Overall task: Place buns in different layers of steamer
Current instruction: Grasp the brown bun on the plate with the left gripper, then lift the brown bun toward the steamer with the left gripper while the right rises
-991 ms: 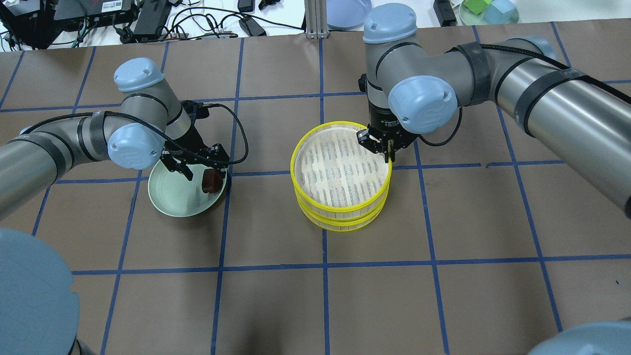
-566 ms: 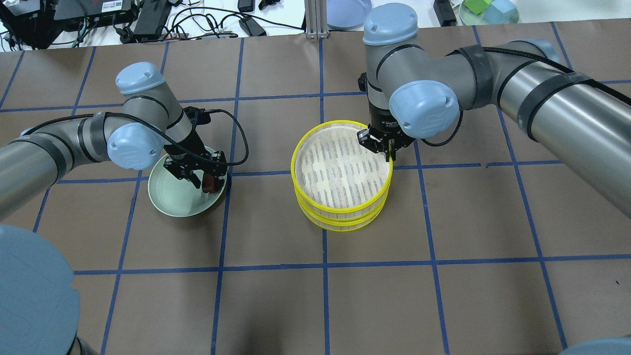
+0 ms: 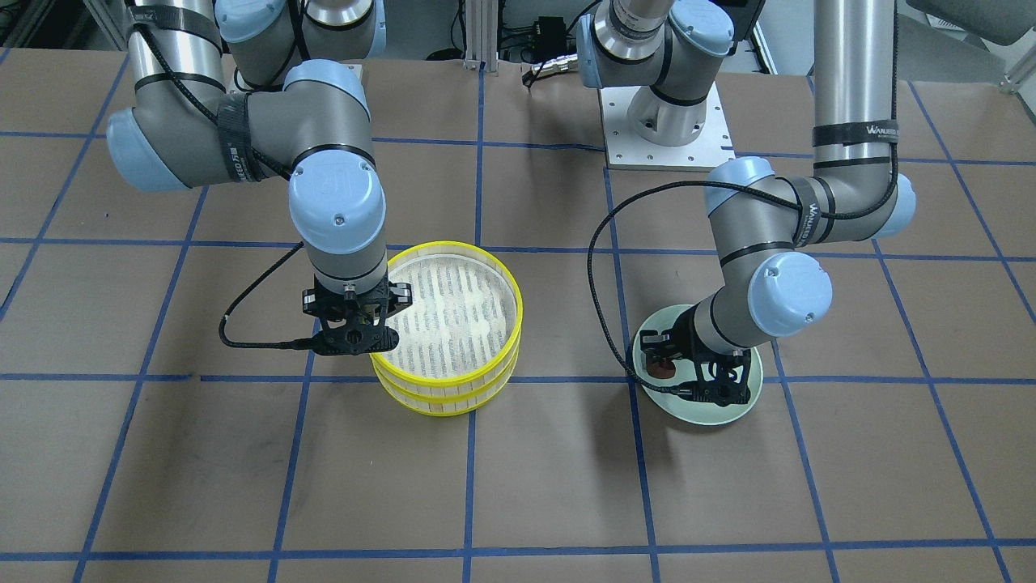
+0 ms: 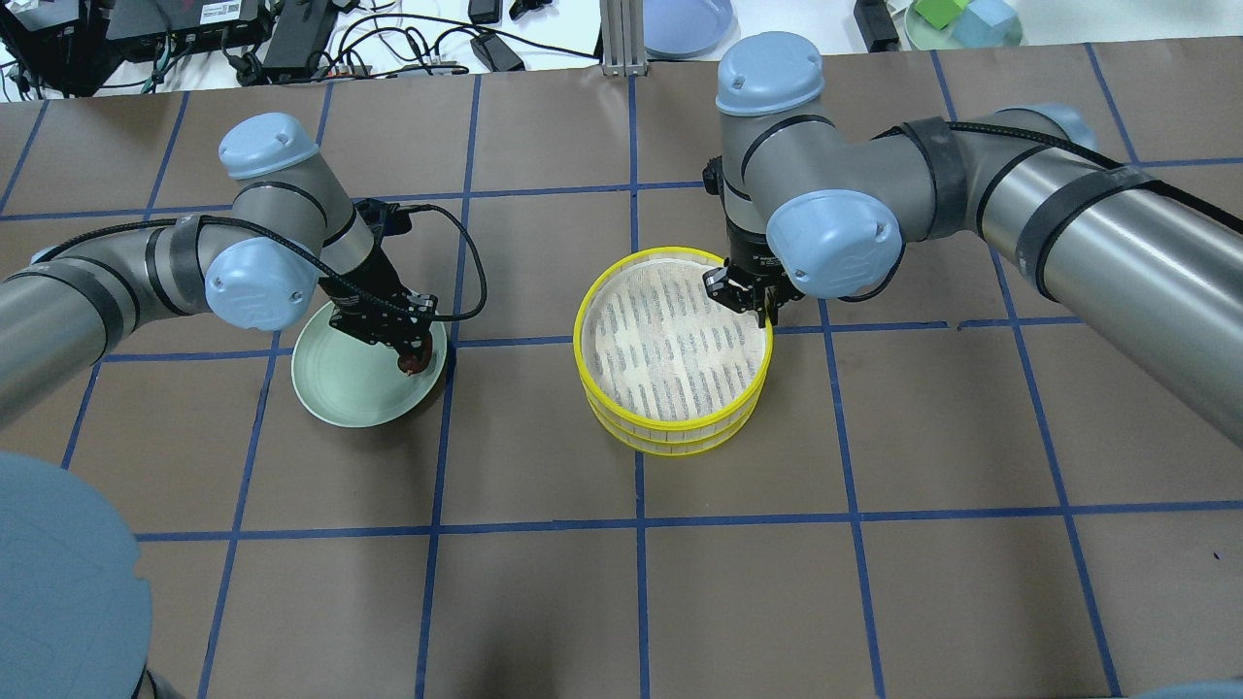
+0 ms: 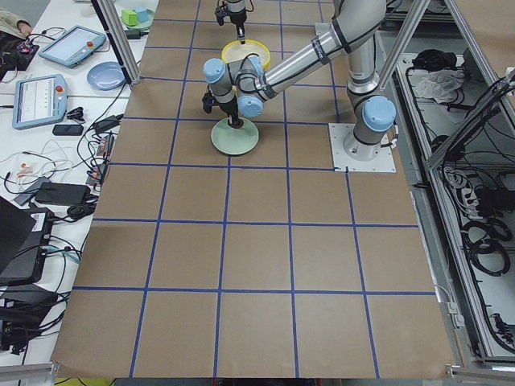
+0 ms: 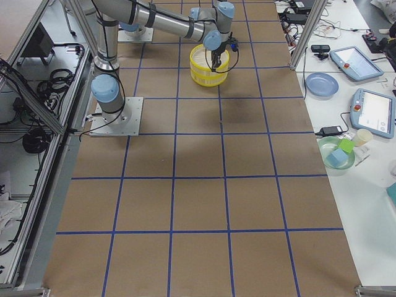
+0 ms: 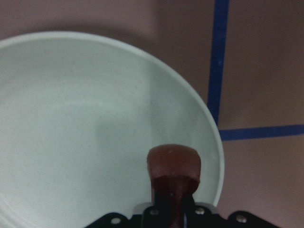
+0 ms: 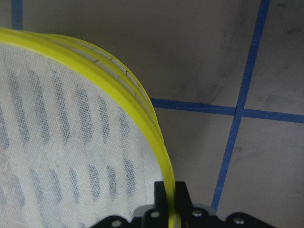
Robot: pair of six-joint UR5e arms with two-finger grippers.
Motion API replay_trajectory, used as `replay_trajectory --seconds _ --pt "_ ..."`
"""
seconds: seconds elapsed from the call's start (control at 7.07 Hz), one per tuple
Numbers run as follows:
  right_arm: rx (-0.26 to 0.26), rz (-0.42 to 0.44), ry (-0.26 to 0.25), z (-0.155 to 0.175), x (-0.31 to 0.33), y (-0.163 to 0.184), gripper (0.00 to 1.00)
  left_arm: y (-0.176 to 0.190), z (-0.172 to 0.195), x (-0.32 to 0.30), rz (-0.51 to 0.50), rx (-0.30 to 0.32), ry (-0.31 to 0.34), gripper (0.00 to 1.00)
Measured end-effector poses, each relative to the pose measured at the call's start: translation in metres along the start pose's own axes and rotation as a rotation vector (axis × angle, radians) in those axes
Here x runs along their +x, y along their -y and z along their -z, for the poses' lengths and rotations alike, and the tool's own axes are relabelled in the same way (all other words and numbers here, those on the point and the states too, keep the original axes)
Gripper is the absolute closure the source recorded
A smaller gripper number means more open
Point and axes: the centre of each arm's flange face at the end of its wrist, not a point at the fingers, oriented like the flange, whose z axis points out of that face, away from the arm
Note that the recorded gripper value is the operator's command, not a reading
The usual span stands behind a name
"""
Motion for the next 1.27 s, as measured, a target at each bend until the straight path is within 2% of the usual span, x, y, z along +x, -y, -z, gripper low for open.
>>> replay_trajectory --seconds 0.14,0.28,0.42,0.71,0.85,0.99,1.13,1.27 --pt "0.000 0.000 0.000 0.000 0.000 -0.001 0.00 0.003 0.011 -0.004 -0.023 0.024 0.002 1.00" --pt "0.013 0.000 0.001 0.006 0.001 -0.001 0.00 0.004 0.026 -0.006 -0.031 0.049 0.006 1.00" --pt "0.054 0.000 0.007 0.028 0.004 -0.002 0.00 0.002 0.043 -0.003 -0.025 0.076 0.011 1.00" --pt "0.179 -0.012 0.022 0.104 0.020 -0.018 0.00 -0.016 0.085 0.017 0.018 0.126 -0.008 1.00" --pt "0.210 -0.021 0.026 0.140 0.029 -0.034 0.00 -0.024 0.105 0.040 0.051 0.145 -0.029 1.00" --pt "0.213 -0.032 0.035 0.169 0.039 -0.047 0.00 -0.034 0.122 0.079 0.082 0.160 -0.035 1.00" --pt "0.204 -0.048 0.055 0.196 0.050 -0.054 0.00 -0.046 0.135 0.127 0.101 0.185 0.002 1.00" --pt "0.188 -0.072 0.073 0.213 0.064 -0.057 0.00 -0.059 0.142 0.168 0.098 0.217 0.065 1.00"
